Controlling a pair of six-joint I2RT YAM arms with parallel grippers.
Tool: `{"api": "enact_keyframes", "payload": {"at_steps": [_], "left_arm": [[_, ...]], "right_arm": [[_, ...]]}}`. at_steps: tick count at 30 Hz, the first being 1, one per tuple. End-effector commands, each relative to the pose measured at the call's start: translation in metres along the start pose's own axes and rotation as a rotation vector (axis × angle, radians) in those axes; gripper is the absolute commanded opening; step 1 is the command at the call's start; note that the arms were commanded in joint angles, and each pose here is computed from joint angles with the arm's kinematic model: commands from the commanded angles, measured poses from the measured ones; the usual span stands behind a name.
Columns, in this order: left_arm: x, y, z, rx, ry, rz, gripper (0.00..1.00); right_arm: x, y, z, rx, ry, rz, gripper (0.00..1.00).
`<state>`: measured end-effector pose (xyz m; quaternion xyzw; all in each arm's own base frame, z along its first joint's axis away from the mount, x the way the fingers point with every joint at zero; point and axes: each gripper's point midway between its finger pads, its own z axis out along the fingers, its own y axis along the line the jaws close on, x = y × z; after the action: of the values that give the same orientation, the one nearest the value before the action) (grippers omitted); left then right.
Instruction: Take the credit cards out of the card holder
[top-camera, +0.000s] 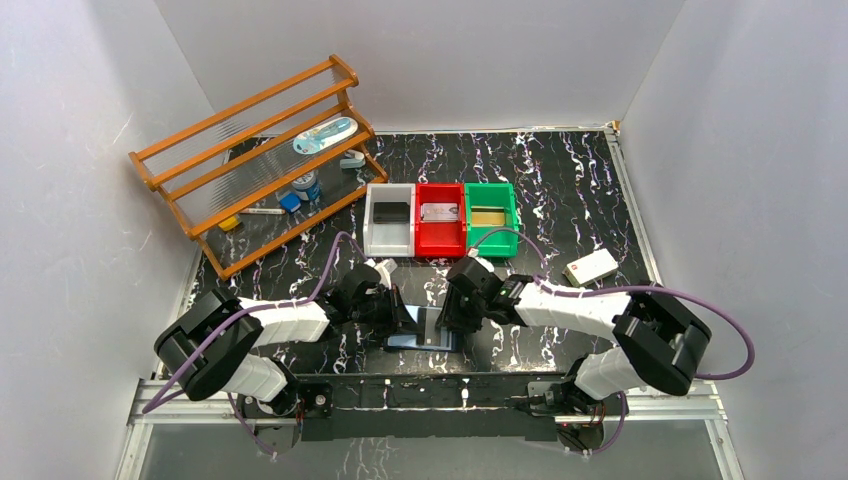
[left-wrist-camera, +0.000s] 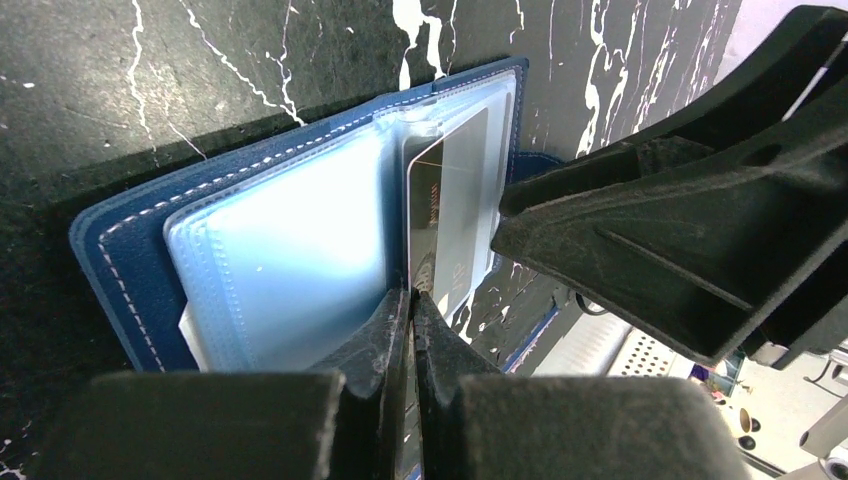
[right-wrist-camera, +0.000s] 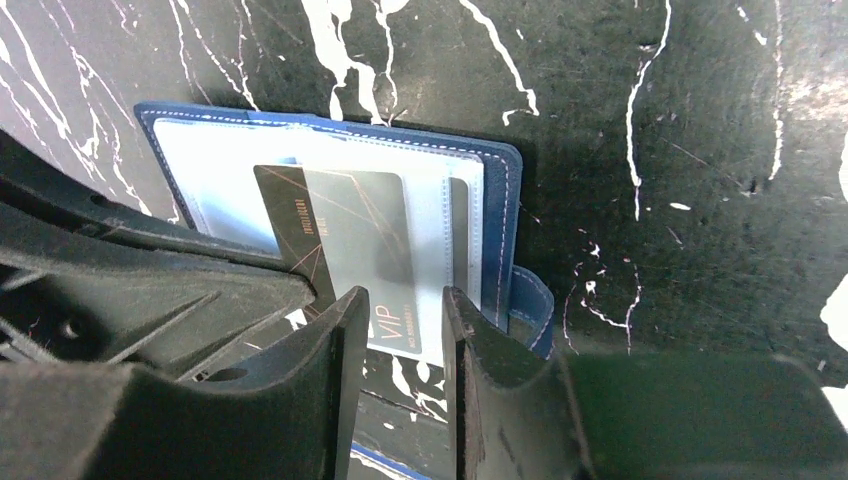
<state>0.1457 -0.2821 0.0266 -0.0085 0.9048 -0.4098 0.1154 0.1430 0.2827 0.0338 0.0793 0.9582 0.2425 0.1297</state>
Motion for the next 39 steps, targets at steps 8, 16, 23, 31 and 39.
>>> {"api": "enact_keyframes", "payload": {"at_steps": [8, 16, 23, 31, 39], "left_arm": [[-0.004, -0.006, -0.003, 0.001, -0.009, 0.033, 0.0], [-0.004, -0.007, -0.003, -0.001, -0.005, 0.033, 0.0], [-0.005, -0.025, -0.002, 0.095, -0.004, 0.018, 0.15], [-0.002, -0.03, 0.003, 0.159, 0.004, -0.034, 0.15], [-0.007, -0.016, -0.003, 0.052, -0.028, -0.004, 0.12]], "right_arm": [[-0.009, 0.034, -0.007, -0.099, -0.001, -0.091, 0.43], [0.008, -0.001, 0.013, 0.046, 0.065, -0.035, 0.42], [0.016, -0.009, 0.016, 0.034, 0.083, 0.003, 0.42], [0.018, -0.013, 0.017, 0.04, 0.084, 0.015, 0.42], [0.015, -0.018, 0.015, 0.062, 0.064, 0.024, 0.42]]}}
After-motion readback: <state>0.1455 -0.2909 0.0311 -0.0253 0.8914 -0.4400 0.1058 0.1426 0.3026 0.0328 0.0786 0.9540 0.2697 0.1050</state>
